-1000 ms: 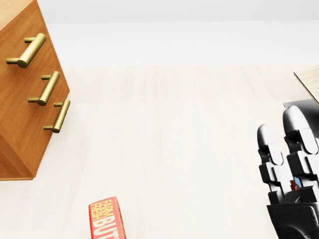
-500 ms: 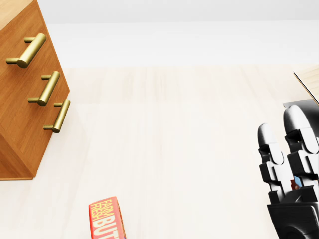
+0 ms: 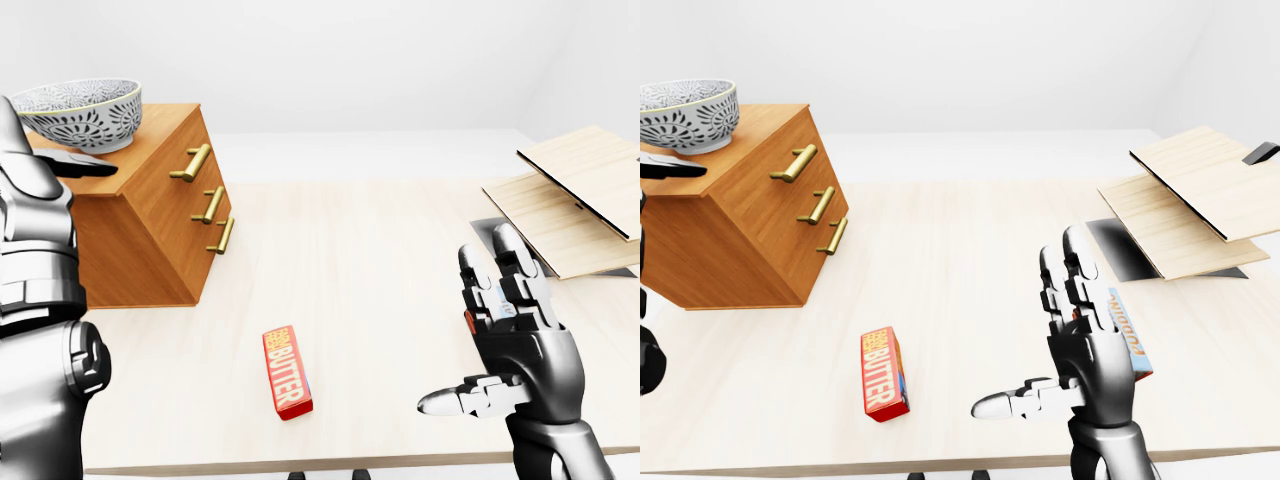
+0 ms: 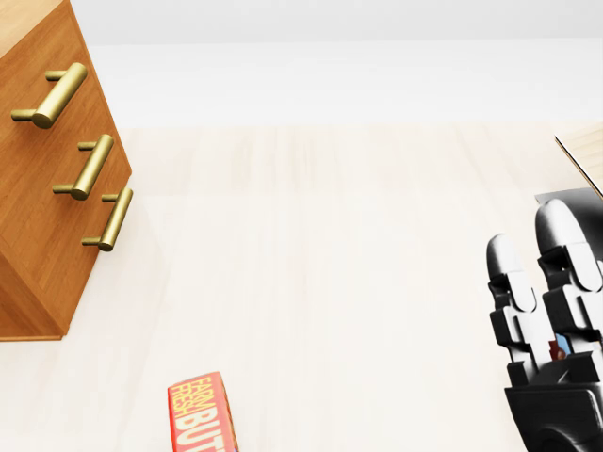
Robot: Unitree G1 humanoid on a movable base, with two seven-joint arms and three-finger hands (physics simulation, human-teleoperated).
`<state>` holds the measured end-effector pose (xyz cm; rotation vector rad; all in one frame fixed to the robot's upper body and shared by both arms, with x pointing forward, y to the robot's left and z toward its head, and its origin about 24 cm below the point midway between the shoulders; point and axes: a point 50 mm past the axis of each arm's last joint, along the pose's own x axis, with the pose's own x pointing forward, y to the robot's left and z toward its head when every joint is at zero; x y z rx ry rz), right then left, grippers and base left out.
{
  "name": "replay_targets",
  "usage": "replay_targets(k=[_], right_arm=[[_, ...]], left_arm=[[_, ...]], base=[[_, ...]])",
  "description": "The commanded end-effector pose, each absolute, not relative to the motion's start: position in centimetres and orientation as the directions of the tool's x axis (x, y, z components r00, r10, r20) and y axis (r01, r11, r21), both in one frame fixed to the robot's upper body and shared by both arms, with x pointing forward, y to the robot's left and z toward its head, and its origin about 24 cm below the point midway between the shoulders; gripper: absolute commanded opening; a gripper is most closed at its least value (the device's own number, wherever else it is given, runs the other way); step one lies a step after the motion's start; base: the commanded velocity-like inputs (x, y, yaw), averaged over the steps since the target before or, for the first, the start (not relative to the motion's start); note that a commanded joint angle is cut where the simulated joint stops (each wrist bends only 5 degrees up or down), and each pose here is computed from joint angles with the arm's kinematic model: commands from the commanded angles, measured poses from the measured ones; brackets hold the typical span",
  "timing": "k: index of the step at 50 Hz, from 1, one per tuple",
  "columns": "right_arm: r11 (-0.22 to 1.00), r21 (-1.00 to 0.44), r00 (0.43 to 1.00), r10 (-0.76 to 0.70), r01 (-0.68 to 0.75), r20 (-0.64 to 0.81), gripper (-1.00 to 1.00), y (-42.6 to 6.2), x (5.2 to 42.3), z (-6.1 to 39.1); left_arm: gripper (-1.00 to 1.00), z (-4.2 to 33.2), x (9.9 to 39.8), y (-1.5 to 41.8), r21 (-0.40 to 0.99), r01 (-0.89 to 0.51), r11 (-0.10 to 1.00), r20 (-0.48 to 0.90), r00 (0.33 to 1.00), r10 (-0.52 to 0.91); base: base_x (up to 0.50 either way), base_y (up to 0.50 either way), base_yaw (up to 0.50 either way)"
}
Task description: Close the top drawer of the cabinet and put the bowl on top of it.
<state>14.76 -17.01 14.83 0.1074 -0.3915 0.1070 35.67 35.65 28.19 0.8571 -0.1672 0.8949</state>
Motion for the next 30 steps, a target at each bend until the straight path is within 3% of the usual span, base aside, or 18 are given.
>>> replay_targets(k=[1,5,13,30], right_arm=[[0.989,0.084,0.919,0.084,-0.125,0.384,1.0,-17.0,14.7,14.8],[0.989,0.084,0.919,0.083,-0.124,0.385,1.0,-17.0,14.7,14.8],[0.988,0.084,0.921,0.086,-0.127,0.379,1.0,-16.9,14.6,14.7],[0.988,0.083,0.922,0.088,-0.128,0.376,1.0,-16.9,14.6,14.7]], left_arm=[[1.0,29.5,34.3,34.3,0.548,-0.71,0.442,0.52,0.703,0.485],[1.0,31.9,32.2,31.8,0.493,-0.659,0.568,0.613,0.726,0.311],[1.0,35.6,26.5,27.0,0.416,-0.573,0.706,0.797,0.603,0.021],[1.0,35.4,20.9,22.9,0.382,-0.44,0.813,0.883,0.433,-0.181]], base=[[0.0,0.0,0.0],[0.0,0.0,0.0],[0.0,0.0,0.0],[0.0,0.0,0.0]])
